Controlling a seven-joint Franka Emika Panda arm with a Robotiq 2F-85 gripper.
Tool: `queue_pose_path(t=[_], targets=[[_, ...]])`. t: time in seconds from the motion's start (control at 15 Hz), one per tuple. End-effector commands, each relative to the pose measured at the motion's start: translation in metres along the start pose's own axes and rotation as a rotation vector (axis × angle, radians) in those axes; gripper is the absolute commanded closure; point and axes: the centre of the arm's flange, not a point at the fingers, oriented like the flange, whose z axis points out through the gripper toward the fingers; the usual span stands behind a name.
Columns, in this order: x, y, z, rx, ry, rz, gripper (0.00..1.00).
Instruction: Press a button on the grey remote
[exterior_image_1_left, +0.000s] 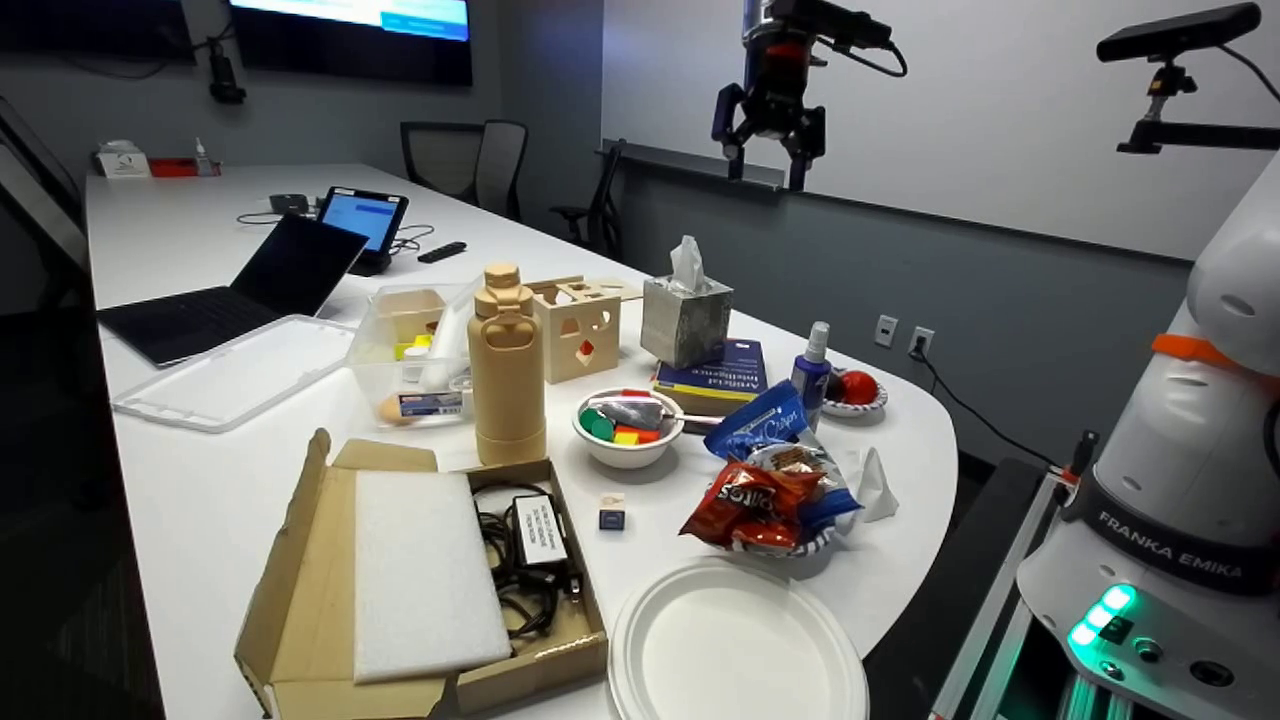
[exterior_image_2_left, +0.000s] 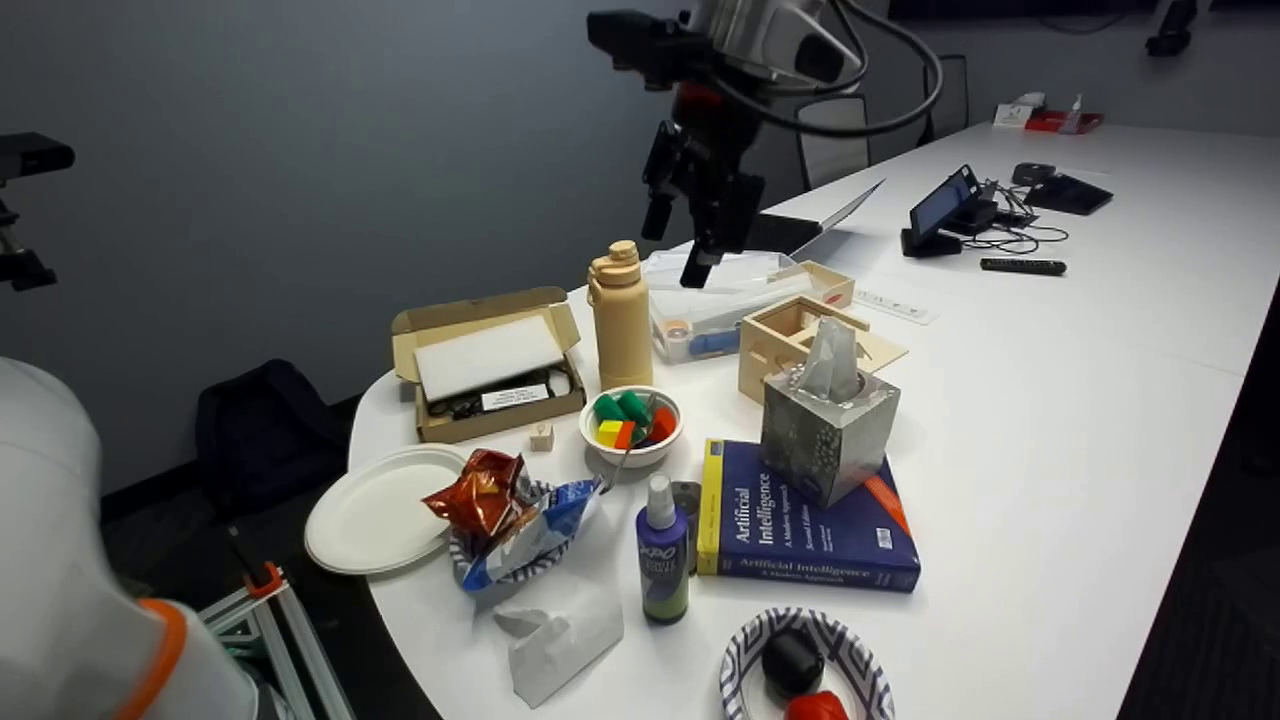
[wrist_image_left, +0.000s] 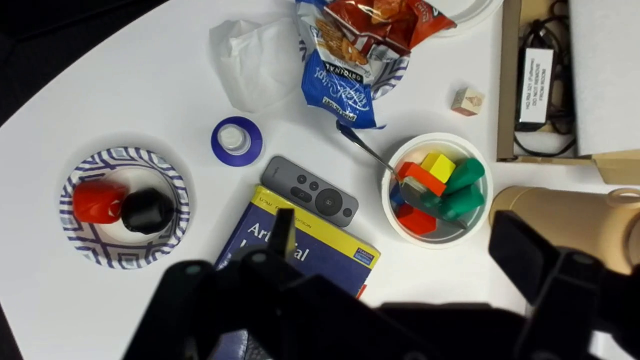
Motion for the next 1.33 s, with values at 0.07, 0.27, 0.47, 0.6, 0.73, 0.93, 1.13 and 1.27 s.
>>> queue_pose_path(t=[0.07, 0.27, 0.47, 0.6, 0.73, 0.93, 1.13, 1.27], targets=[[0.006, 0.008, 0.062, 0.018, 0.072, 0.154, 0.00], [0.023, 0.019, 0.101, 0.050, 0.093, 0.205, 0.00], [0.035, 0.017, 0.133, 0.086, 0.088, 0.219, 0.00], [0.041, 0.014, 0.148, 0.098, 0.086, 0.232, 0.00], [0.046, 0.012, 0.159, 0.106, 0.087, 0.242, 0.09], [0.052, 0.007, 0.175, 0.102, 0.080, 0.257, 0.42], [0.056, 0.005, 0.195, 0.088, 0.066, 0.268, 0.65], [0.059, 0.003, 0.209, 0.077, 0.059, 0.269, 0.81]])
